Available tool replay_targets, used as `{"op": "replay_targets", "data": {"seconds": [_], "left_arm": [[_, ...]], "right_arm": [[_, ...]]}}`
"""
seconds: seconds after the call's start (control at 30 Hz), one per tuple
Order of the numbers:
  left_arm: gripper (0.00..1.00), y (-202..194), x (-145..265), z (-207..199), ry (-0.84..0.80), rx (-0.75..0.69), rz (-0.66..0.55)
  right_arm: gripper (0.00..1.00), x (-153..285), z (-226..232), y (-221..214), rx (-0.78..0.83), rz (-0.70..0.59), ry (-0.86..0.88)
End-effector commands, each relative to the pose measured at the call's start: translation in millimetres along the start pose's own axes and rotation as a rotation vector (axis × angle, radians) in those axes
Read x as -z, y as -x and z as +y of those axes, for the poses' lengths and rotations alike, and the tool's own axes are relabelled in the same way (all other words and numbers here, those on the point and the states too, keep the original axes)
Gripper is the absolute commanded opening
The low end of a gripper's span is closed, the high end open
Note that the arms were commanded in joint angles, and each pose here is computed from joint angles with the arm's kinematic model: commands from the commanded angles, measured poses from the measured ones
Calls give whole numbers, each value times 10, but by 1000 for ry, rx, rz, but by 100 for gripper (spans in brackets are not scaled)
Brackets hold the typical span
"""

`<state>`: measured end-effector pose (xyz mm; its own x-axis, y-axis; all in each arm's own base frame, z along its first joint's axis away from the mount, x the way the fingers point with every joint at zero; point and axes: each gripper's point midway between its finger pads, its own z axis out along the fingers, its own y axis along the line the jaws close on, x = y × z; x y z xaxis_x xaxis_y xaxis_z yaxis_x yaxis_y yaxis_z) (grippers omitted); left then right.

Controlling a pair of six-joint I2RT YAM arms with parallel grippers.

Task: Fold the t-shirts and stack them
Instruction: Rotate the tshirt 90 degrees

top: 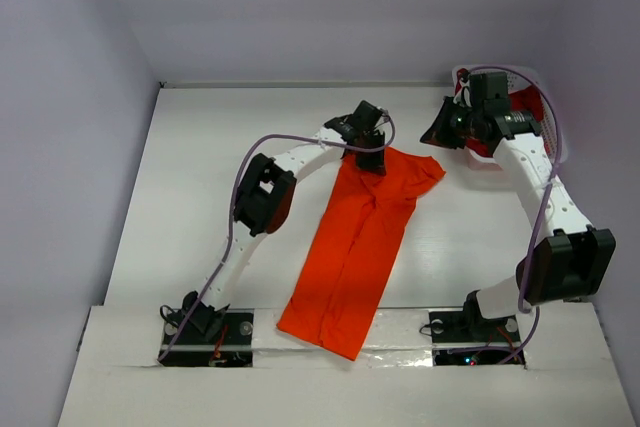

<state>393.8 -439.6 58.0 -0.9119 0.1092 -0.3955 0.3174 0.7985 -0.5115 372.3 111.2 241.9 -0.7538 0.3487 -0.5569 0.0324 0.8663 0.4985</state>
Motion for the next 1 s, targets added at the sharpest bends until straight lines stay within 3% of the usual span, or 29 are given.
{"op": "replay_targets", "data": {"seconds": [0.0,0.57,0.97], "left_arm": [[0,174,106,-244,-99,-36,-34],[0,231,-295,540,23,109,-18],[0,645,-143,1146,89,289,-111]], "right_arm": [[0,-9,14,53,9,-12,14],[0,67,22,1,9,-14,20],[0,82,10,-73,0,-2,25]]}}
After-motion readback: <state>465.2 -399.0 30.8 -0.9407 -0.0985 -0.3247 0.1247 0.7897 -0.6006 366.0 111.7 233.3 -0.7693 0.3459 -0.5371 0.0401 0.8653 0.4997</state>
